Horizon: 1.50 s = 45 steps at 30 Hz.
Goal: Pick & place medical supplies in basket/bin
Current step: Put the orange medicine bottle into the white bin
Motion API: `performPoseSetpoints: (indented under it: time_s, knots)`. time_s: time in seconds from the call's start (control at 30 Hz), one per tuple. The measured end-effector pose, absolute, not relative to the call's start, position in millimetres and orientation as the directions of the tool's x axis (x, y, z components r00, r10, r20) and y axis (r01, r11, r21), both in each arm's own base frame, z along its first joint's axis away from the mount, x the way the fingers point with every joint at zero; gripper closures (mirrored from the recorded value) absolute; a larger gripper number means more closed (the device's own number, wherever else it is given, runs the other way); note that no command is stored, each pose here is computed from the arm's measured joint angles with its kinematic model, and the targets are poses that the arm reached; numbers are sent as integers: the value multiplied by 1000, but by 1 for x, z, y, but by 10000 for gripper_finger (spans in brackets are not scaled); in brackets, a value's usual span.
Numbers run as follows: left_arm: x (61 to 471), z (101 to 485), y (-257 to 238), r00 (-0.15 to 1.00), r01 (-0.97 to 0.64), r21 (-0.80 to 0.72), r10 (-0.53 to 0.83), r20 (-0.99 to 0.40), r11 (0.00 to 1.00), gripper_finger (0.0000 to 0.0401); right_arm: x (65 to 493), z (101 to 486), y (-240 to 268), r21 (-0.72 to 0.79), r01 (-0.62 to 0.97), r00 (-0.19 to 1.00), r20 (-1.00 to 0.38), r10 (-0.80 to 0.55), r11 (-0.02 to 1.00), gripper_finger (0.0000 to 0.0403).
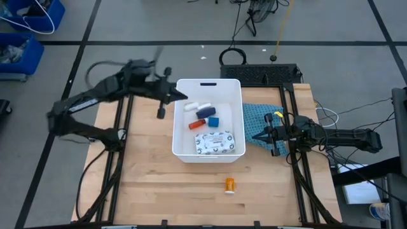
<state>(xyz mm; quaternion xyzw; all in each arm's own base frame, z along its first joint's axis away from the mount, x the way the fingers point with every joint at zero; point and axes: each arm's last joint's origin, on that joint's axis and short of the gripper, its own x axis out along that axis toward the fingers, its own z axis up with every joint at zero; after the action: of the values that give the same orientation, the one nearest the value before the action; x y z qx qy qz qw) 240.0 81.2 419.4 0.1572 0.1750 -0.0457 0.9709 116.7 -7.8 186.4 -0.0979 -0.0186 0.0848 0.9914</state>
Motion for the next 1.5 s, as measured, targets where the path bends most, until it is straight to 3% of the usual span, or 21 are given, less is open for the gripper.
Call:
performPoseSetpoints:
  time_s: [0.27,0.53,0.7,0.87,1.0,1.5]
  knots:
    - [193,353,67,993,-118,155,120,-9,981,400,117,186,-8,-190,-166,985,18,172,968,403]
    - [150,287,38,961,-269,128,259,92,955,400,117,185,-8,-209,-167,985,7,172,964,403]
    - [138,254,32,959,-276,89,267,94,957,400,117,185,-8,-219,-166,985,8,172,962,403]
    - [135,219,35,908,-419,112,419,26,901,401,117,187,-8,-259,-157,985,30,171,953,403]
    - [133,195,33,918,-397,109,395,39,911,401,117,189,-8,-247,-155,984,43,171,956,403]
    - [130,182,32,917,-400,117,397,45,909,401,117,189,-7,-236,-185,978,47,201,954,403]
